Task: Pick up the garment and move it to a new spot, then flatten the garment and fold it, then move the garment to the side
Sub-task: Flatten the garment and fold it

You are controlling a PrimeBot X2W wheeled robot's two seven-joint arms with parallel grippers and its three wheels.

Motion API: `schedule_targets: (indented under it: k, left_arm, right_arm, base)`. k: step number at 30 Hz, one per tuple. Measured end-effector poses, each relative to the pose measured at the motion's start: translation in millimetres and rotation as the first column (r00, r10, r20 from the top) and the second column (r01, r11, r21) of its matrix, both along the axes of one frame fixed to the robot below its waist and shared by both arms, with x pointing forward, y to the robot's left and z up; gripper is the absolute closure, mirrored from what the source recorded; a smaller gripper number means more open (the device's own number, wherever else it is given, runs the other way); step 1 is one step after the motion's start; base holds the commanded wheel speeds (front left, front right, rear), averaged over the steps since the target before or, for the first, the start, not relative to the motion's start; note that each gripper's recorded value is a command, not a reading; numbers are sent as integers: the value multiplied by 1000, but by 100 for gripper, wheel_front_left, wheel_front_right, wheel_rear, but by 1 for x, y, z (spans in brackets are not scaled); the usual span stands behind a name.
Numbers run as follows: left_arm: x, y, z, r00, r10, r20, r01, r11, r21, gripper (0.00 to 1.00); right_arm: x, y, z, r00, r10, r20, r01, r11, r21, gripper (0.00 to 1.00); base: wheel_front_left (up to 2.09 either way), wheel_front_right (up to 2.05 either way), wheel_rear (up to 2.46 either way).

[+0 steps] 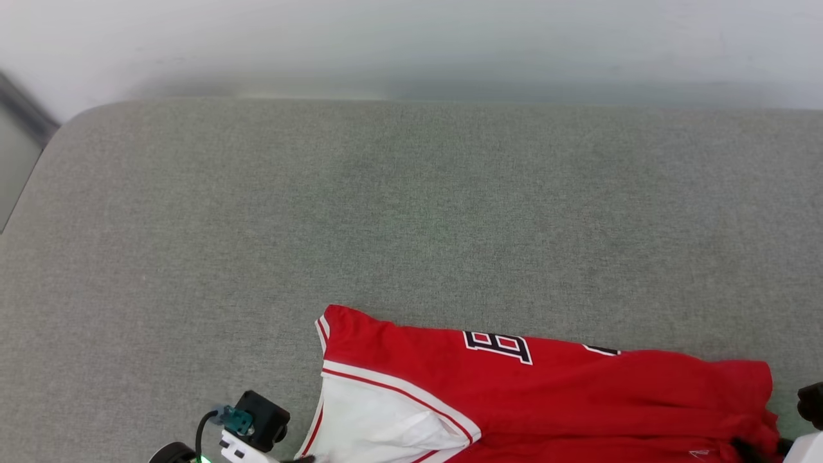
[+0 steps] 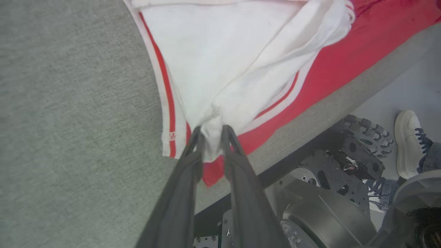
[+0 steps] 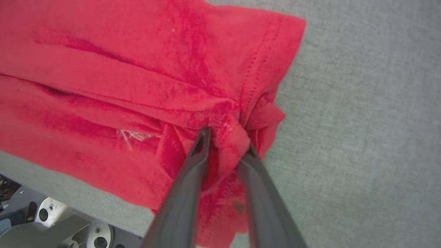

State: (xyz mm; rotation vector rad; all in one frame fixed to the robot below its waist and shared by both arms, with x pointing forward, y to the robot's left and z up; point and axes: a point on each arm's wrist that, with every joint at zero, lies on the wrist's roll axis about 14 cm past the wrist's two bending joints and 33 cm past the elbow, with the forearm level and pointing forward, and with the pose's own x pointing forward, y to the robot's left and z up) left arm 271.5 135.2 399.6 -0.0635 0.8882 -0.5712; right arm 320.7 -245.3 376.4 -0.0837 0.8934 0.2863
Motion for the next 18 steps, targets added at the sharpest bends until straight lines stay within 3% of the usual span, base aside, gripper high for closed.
schedule_targets:
  k: [6, 10, 12, 16, 18]
  left_arm:
    - [18, -2, 20, 988, 61, 145, -53, 997, -58, 0]
    - [45, 2, 54, 934, 153, 321, -114, 984, -137, 0]
    - [56, 7, 73, 887, 217, 408, -153, 971, -183, 0]
    - [79, 26, 119, 728, 366, 580, -233, 927, -292, 0]
    - [82, 34, 132, 655, 387, 649, -247, 921, -300, 0]
  right_arm:
    - [12, 5, 23, 994, -26, 104, 21, 998, 55, 0]
    - [31, 8, 56, 969, -70, 236, 44, 993, 114, 0]
    - [37, 9, 71, 950, -97, 296, 56, 988, 145, 0]
    - [43, 11, 94, 907, -160, 389, 87, 976, 200, 0]
    - [44, 12, 99, 891, -192, 412, 106, 969, 222, 0]
  base:
    - [0, 0, 0]
    - [0, 0, 0]
    - [0, 0, 0]
    - [0, 0, 0]
    - [0, 0, 0]
